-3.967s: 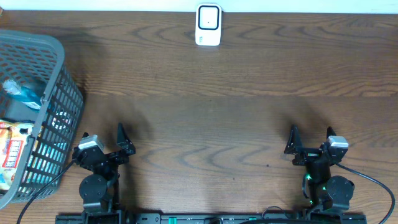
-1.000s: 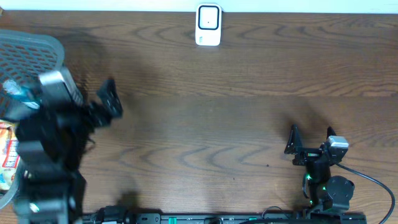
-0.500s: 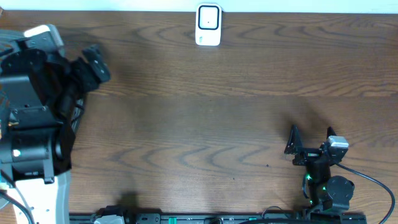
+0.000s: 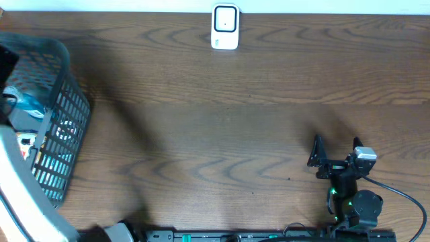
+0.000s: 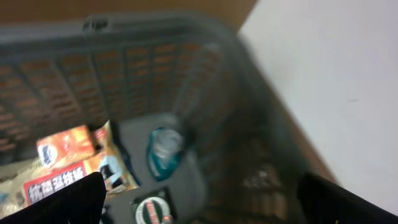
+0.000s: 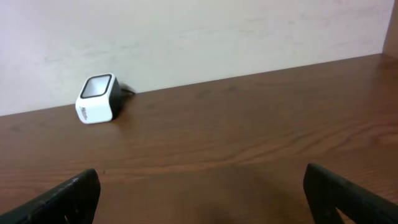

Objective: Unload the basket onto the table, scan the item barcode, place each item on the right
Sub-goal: 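Reach the left gripper into the basket and grasp the teal spray bottle, then carry the teal bottle to the scanner and set it on the table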

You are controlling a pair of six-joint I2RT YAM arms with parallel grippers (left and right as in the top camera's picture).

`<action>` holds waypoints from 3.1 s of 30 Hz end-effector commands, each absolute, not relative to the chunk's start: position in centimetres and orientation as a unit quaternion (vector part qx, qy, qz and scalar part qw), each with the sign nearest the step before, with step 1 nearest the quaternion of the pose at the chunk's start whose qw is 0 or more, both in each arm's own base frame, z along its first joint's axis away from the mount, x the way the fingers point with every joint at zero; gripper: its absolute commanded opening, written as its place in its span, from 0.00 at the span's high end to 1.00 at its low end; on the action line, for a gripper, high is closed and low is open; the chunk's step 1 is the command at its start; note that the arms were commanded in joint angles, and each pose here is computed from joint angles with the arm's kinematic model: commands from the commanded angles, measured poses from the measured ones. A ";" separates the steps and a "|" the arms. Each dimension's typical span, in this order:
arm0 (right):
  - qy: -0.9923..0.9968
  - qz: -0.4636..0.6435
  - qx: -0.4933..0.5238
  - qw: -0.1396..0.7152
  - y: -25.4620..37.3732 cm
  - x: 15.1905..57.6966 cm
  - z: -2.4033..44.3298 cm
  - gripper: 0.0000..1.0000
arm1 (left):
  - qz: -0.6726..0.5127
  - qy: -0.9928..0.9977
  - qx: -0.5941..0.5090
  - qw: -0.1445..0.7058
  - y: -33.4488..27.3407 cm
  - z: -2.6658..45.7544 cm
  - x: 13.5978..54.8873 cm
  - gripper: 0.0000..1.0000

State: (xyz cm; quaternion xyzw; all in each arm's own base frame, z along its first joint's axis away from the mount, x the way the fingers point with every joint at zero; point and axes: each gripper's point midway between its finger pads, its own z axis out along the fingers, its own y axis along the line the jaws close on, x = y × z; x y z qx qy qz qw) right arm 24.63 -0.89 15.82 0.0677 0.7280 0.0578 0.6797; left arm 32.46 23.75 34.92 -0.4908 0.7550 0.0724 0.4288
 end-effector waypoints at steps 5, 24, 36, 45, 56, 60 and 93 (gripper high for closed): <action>0.728 0.055 0.062 0.680 -0.8 24.6 15.8 0.01 | 0.076 0.764 -0.539 0.346 28.3 28.0 33.3 0.02; 0.728 0.055 0.062 0.680 -0.8 24.6 15.8 0.01 | 0.074 0.803 -0.545 0.230 30.7 17.3 35.3 0.02; 0.728 0.055 0.062 0.680 -0.8 24.6 15.8 0.01 | 0.055 0.815 -0.546 0.184 30.7 12.4 36.2 0.11; 0.728 0.055 0.062 0.680 -0.8 24.6 15.8 0.01 | 0.056 0.814 -0.546 0.189 30.9 12.3 36.4 0.70; 0.728 0.055 0.062 0.680 -0.8 24.6 15.8 0.01 | 0.058 0.807 -0.543 0.224 30.6 16.1 36.1 0.85; 0.728 0.055 0.062 0.680 -0.8 24.6 15.8 0.01 | 0.063 0.794 -0.537 0.278 30.5 21.0 36.0 0.85; 0.728 0.056 0.062 0.680 -0.7 24.6 15.8 0.01 | -0.216 0.850 -0.249 0.411 -1.7 39.7 34.5 0.85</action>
